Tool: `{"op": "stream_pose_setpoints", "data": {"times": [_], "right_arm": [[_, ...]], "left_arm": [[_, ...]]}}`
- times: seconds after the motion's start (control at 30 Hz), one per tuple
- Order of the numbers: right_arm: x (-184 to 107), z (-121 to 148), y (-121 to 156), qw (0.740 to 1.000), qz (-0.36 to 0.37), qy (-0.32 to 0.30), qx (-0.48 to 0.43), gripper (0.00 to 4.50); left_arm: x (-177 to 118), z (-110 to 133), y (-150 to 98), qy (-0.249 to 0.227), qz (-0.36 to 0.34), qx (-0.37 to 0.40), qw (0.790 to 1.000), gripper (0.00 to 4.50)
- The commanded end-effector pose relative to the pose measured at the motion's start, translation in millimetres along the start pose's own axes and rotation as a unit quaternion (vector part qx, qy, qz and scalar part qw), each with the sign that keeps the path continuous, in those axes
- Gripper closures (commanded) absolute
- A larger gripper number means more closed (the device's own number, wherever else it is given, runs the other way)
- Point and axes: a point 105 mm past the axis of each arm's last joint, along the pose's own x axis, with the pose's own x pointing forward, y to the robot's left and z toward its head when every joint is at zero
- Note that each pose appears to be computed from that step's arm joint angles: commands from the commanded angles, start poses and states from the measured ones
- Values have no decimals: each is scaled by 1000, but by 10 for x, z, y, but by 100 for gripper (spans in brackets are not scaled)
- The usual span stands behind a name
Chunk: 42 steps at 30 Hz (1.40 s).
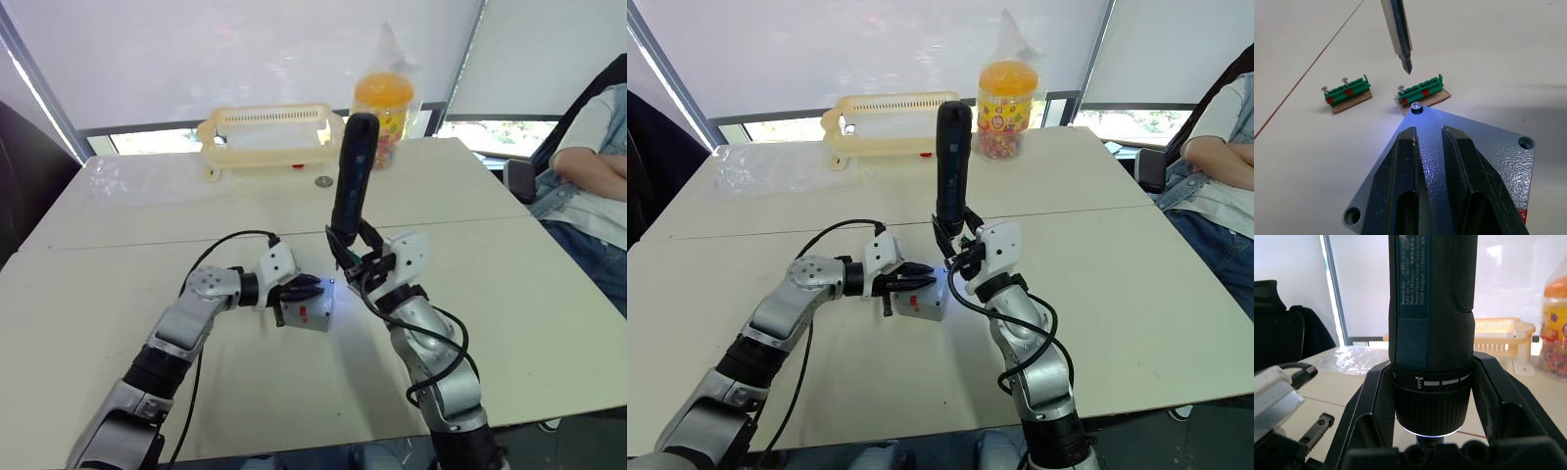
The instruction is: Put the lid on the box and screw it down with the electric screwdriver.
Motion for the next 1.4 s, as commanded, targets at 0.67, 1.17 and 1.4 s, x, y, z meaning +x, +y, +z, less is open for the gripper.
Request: {"op": "stream_pose_setpoints", "data": {"times": [0.67, 1.17, 1.4], "right_arm": [[20, 186, -9, 998, -13, -55, 0, 269], [-19, 200, 52, 999, -8, -52, 6, 269], [6, 159, 78, 999, -5, -49, 10, 269]], "left_arm": [[-42, -379, -86, 69, -6, -35, 997, 372], [-30, -379, -102, 68, -10, -35, 997, 372], [-32, -384, -107, 69, -9, -35, 997, 372]]}}
